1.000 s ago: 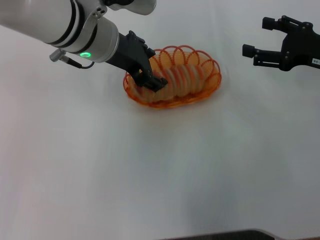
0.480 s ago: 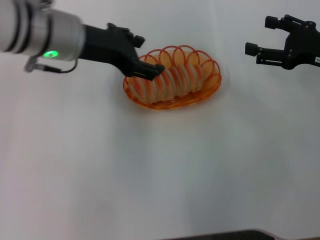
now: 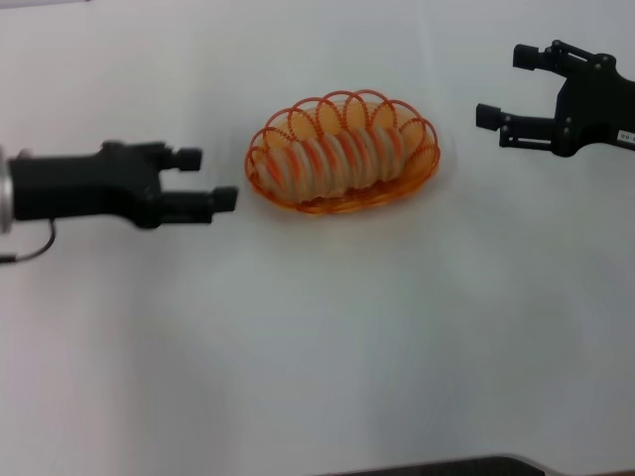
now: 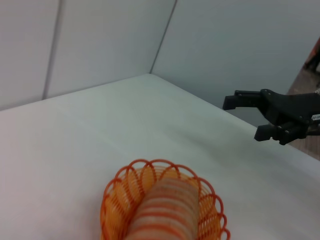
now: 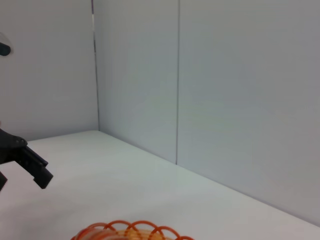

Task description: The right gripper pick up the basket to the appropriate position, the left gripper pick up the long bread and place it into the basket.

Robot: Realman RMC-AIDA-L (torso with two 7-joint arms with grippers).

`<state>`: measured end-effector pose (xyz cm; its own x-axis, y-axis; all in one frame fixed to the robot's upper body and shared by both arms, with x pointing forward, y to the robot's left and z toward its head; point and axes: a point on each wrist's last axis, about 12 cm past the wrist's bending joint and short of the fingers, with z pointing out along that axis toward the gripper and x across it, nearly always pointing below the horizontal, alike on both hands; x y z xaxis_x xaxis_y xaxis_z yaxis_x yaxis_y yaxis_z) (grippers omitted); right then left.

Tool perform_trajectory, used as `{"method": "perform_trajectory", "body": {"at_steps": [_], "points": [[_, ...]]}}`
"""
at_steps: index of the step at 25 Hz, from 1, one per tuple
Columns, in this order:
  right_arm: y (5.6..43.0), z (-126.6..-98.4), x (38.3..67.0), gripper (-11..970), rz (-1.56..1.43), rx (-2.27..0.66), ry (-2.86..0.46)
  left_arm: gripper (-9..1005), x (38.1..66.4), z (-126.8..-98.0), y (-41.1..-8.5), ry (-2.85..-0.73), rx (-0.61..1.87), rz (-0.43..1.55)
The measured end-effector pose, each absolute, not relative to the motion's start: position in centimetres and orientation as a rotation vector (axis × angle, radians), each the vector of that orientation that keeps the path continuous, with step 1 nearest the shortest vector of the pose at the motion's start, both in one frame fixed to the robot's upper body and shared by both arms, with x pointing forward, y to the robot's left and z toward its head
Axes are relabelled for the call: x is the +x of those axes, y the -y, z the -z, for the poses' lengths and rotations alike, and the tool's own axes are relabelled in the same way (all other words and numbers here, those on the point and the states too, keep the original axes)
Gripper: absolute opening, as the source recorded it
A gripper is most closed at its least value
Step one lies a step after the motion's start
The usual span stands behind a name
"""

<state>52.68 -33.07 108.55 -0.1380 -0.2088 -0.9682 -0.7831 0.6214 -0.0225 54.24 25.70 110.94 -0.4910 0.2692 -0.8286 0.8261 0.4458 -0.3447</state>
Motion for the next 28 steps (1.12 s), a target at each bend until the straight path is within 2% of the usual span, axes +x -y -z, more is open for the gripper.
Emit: {"method": "perform_trajectory", "body": {"at_steps": [10,15,28], "points": [[32.2,-105.6,51.6,942,-0.546,-0.863,-1.688,834,50.9,-107.0,-27.6,-2.029,0.881,1.137],[31.5,-104.1,51.7,942,-0.531,-0.903,-1.754,834,49.4,-105.3,-27.4,-2.021,0.875,1.191],[30.9,-104.0,52.1,942,-0.515,-0.941,-1.737,834,48.3,-104.4,-26.6,-2.001,0.873,1.213]]}}
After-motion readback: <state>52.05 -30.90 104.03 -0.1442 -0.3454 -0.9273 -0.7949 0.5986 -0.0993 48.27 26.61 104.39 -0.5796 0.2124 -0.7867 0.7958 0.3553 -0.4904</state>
